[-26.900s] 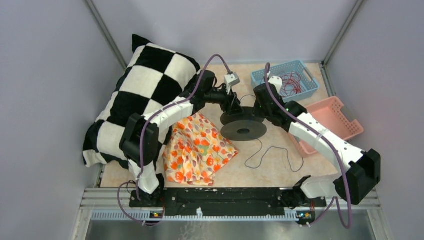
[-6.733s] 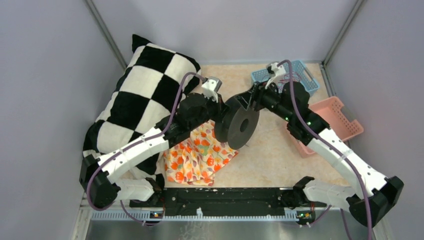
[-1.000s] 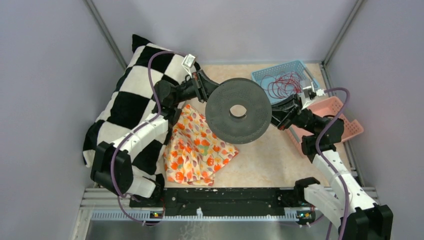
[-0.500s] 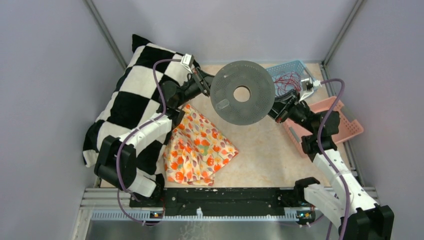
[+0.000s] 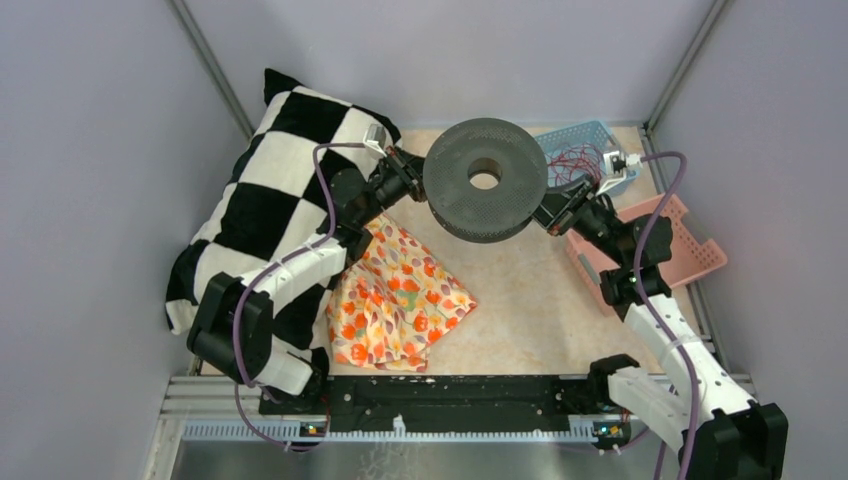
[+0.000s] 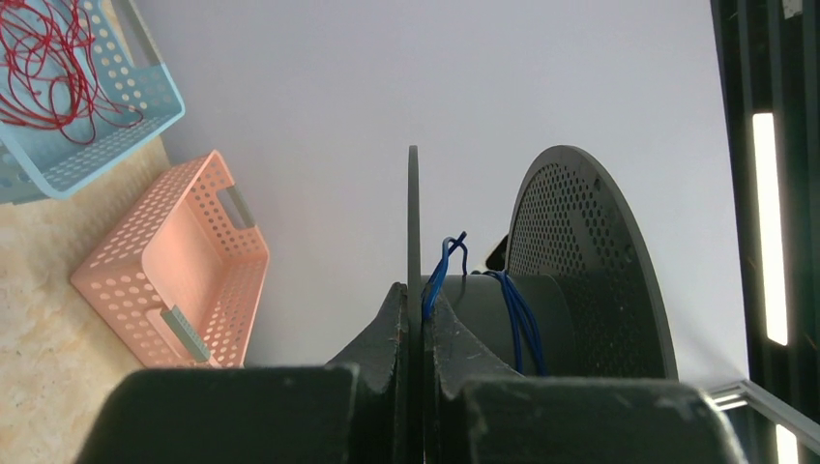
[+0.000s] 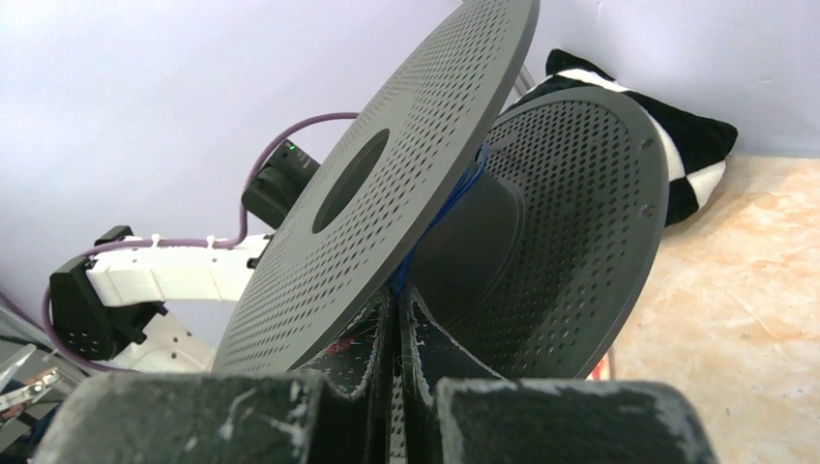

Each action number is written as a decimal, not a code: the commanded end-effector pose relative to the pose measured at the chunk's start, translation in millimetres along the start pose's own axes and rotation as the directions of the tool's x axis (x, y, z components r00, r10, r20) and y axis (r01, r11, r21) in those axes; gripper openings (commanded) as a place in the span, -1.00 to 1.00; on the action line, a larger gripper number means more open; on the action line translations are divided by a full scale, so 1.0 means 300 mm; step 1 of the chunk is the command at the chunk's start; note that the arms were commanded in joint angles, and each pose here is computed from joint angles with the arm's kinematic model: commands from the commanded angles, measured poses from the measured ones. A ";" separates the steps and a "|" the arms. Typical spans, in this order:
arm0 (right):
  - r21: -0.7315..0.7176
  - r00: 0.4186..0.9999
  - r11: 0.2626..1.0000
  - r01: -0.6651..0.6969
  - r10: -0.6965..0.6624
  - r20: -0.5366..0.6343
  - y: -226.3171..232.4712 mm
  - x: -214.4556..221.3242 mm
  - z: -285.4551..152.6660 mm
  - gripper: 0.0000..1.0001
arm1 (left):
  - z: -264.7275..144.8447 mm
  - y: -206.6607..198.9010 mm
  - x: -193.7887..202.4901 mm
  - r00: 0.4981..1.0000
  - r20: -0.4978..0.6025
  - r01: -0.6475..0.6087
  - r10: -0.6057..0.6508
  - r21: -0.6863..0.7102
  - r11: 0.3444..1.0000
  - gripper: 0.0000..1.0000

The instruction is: Wrap the cables

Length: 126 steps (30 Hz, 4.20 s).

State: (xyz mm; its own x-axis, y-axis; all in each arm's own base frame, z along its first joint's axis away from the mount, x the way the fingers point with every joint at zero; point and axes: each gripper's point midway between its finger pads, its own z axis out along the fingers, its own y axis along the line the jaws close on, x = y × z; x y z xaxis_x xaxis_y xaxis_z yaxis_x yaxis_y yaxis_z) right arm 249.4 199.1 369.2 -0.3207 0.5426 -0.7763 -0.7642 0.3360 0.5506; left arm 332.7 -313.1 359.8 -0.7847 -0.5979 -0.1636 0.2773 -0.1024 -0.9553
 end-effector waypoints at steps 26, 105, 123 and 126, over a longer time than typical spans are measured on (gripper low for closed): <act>-0.210 0.988 0.965 0.157 -0.150 0.047 0.183 -0.030 -0.023 -1.00 | 0.027 -0.224 0.013 0.965 -0.050 -0.239 0.259 0.249 0.939 -1.00; -0.027 0.702 0.736 0.676 -0.655 -0.279 0.182 -0.061 -0.212 0.87 | 0.025 -0.035 0.007 0.893 -0.312 -0.351 0.323 -0.036 0.936 -1.00; -0.130 0.844 0.904 0.408 -0.427 -0.324 0.129 0.175 0.200 0.73 | -0.110 0.394 0.130 0.841 -0.530 -0.295 0.110 -0.278 0.914 -1.00; -0.186 0.817 0.891 0.415 -0.454 -0.355 0.130 0.229 0.250 0.72 | -0.114 0.412 0.140 0.837 -0.541 -0.282 0.089 -0.285 0.916 -1.00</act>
State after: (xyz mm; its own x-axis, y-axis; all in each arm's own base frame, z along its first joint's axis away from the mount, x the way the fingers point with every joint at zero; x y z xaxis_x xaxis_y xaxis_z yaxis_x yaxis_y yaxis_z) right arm 236.2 285.7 318.5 -0.2342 -0.0304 -0.9717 -0.8806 0.4302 0.1988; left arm 325.4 -318.7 218.0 -0.9238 -0.1298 -0.3602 0.2954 0.3568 -0.8862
